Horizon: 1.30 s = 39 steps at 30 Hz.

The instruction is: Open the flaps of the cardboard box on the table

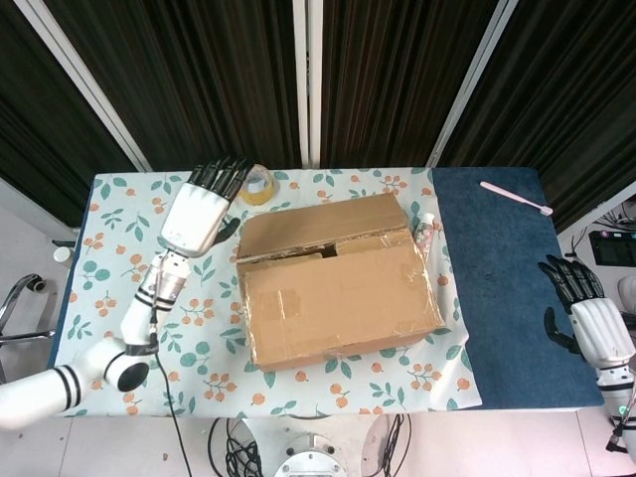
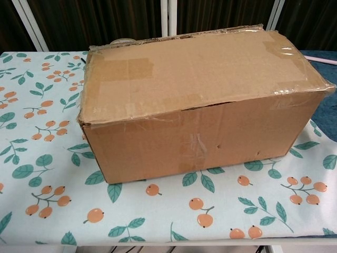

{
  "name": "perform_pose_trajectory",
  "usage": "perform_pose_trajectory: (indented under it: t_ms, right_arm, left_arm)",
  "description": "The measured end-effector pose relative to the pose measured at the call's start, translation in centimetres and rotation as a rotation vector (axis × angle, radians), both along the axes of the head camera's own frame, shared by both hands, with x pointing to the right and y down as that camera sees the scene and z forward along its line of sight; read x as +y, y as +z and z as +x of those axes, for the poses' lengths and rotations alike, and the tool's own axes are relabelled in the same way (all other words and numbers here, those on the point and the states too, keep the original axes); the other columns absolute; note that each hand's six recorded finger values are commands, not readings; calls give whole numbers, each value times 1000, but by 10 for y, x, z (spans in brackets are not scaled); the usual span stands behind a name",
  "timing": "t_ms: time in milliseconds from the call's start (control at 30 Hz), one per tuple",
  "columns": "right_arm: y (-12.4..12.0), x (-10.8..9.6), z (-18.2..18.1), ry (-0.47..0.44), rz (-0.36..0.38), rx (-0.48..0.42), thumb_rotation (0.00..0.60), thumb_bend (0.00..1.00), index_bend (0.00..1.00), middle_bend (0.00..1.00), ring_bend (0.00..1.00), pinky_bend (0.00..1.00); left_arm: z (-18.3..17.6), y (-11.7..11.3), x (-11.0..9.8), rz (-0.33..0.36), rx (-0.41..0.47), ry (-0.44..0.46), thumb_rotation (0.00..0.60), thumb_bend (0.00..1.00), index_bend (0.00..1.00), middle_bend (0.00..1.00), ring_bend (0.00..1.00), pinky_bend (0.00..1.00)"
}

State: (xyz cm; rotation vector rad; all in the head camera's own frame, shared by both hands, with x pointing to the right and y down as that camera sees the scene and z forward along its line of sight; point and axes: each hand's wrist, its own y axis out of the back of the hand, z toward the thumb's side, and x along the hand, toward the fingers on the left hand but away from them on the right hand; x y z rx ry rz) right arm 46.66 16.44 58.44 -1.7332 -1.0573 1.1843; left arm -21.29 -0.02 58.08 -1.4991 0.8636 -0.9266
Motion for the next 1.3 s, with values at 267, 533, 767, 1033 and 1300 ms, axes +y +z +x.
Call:
perform_pose_trajectory:
  t_ms: [267,533,767,1033,1300]
  right_arm:
    - [-32,-40,-76,-187,22,-74,600,763,0,102,0,0]
    - [-42,-81,-170,-394,-60,-62,600,847,0,177,0,0]
    - [-30,-105,-231,-472,-206,-43,600,846,9,170,0,0]
    - [-11,-130,-271,-459,-364,-29,600,848,108,168,0,0]
    - [6,-141,-297,-470,-407,-9,600,848,171,159,0,0]
  left_arm:
    - [-91,0,50,-171,-4,-95,430,0,86,116,97,199]
    - [-158,4,114,-229,10,-196,424,0,89,118,96,199]
    - [-192,13,146,-236,60,-268,405,0,88,121,97,199]
    - [-209,14,168,-240,75,-287,403,0,88,122,97,199]
    - [-210,10,169,-233,89,-284,404,0,89,121,97,199]
